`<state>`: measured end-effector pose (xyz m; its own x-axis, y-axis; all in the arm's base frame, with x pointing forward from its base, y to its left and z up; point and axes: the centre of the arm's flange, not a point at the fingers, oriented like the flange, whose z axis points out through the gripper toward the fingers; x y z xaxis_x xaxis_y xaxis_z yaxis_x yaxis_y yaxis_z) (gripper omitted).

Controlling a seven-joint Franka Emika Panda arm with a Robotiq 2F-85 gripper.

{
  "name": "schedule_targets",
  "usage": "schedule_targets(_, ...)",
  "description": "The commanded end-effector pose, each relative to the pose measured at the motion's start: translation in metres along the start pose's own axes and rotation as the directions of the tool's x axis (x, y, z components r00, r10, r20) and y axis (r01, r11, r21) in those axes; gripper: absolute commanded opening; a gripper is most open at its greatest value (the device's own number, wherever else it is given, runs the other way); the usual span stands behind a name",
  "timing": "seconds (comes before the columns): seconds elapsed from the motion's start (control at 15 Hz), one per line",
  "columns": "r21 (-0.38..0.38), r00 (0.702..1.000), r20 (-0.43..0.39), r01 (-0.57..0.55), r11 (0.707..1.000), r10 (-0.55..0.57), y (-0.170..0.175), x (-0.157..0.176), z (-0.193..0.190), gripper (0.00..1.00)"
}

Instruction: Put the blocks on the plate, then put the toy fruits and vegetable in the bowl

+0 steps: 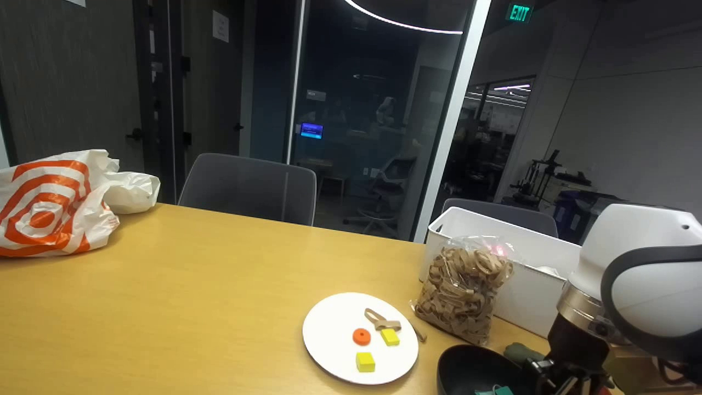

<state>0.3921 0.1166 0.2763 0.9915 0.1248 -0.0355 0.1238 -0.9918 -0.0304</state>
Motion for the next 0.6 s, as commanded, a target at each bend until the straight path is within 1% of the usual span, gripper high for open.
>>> schedule_targets(0.0, 0.002, 1.0, -0.019, -0.01, 1.0, 0.01, 0.001, 0.003, -0.002, 0.31)
schedule_targets(0.2, -0.007, 1.0, -0.018, -0.003, 1.0, 0.002, 0.0, 0.002, -0.007, 0.09)
schedule_targets(0.4, 0.008, 1.0, -0.003, 0.012, 1.0, -0.012, -0.007, 0.003, -0.021, 0.04)
schedule_targets(0.47, 0.004, 1.0, -0.005, 0.019, 1.0, -0.019, -0.01, 0.004, -0.029, 0.09)
schedule_targets(0.53, 0.001, 1.0, -0.005, 0.023, 1.0, -0.023, -0.013, 0.004, -0.034, 0.08)
